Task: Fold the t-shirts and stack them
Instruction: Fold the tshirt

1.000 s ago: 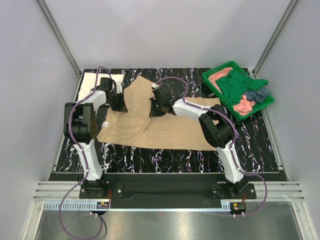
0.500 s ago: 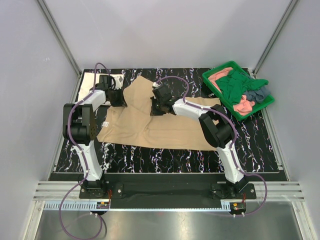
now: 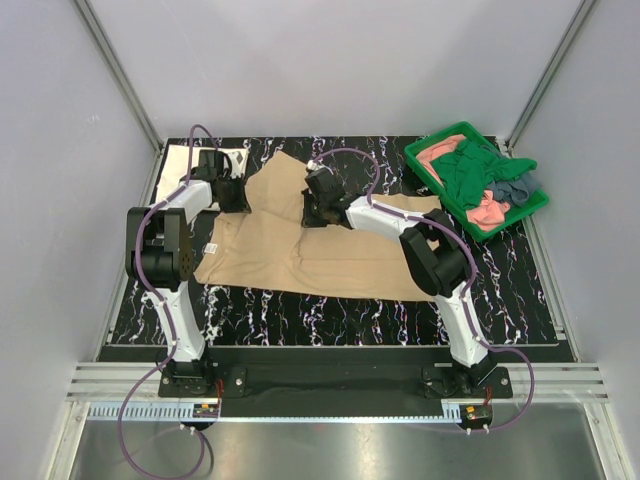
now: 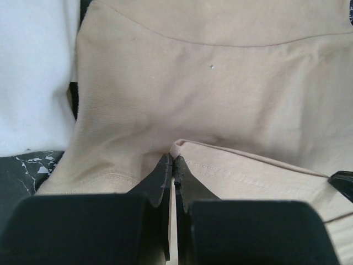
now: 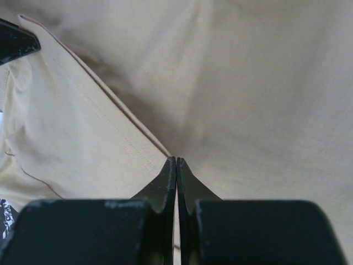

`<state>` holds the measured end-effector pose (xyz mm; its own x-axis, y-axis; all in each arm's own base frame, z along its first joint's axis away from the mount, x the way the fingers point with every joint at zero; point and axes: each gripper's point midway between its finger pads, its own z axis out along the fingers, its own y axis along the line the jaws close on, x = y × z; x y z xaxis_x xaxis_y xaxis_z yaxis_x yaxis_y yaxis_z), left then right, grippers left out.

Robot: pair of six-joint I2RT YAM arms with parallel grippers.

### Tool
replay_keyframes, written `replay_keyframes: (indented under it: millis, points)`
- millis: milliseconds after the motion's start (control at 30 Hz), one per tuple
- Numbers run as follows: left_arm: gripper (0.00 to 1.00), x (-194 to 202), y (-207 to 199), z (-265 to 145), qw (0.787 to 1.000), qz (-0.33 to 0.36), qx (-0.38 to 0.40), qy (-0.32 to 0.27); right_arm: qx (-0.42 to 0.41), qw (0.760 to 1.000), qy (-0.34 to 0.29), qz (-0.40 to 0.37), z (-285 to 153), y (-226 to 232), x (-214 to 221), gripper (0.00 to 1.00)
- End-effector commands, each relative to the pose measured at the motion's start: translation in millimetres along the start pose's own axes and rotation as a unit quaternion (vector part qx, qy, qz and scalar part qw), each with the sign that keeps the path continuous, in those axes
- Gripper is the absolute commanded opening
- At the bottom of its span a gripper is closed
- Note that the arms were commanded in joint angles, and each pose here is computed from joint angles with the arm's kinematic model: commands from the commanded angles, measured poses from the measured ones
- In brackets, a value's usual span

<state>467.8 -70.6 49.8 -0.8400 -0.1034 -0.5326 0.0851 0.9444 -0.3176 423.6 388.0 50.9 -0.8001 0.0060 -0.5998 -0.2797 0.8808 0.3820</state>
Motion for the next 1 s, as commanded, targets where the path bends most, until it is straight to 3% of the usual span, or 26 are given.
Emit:
replay_keyframes:
  millis: [0,133,300,567,600,733,833,967]
  points:
    - [0.00,-28.1,-0.9,-10.0,0.999,0.010,-0.016,-0.050,-0.001,0.998,-0.069,0.004,-25.3,10.7,-45.1,0.06]
    - [0.00,-26.6,1.2,-5.7,0.999,0.006,-0.017,-0.046,0.000,0.998,-0.066,0.004,-23.7,9.7,-41.7,0.21]
    - [0.00,-23.7,2.0,-1.0,0.999,0.001,-0.016,-0.039,-0.002,0.998,-0.062,0.010,-28.4,10.4,-39.1,0.31]
    - [0.08,-17.5,6.1,5.8,0.999,-0.012,-0.026,-0.014,-0.082,0.996,-0.018,0.022,-29.8,41.0,-22.2,0.16]
    - [0.16,-19.3,6.0,6.3,1.000,-0.013,-0.026,-0.011,-0.089,0.996,-0.015,0.024,-29.1,43.3,-21.1,0.16]
    - [0.19,-16.5,9.2,5.4,0.999,-0.011,-0.037,-0.005,-0.116,0.993,0.010,0.027,-20.9,52.8,-7.6,0.18]
    - [0.30,-23.9,22.9,-8.8,0.996,-0.019,-0.088,-0.022,-0.099,0.994,0.022,0.035,-9.8,43.4,3.3,0.19]
    - [0.34,-27.1,33.9,-35.4,0.988,-0.039,-0.146,-0.020,-0.048,0.997,0.036,0.038,5.1,19.7,13.0,0.20]
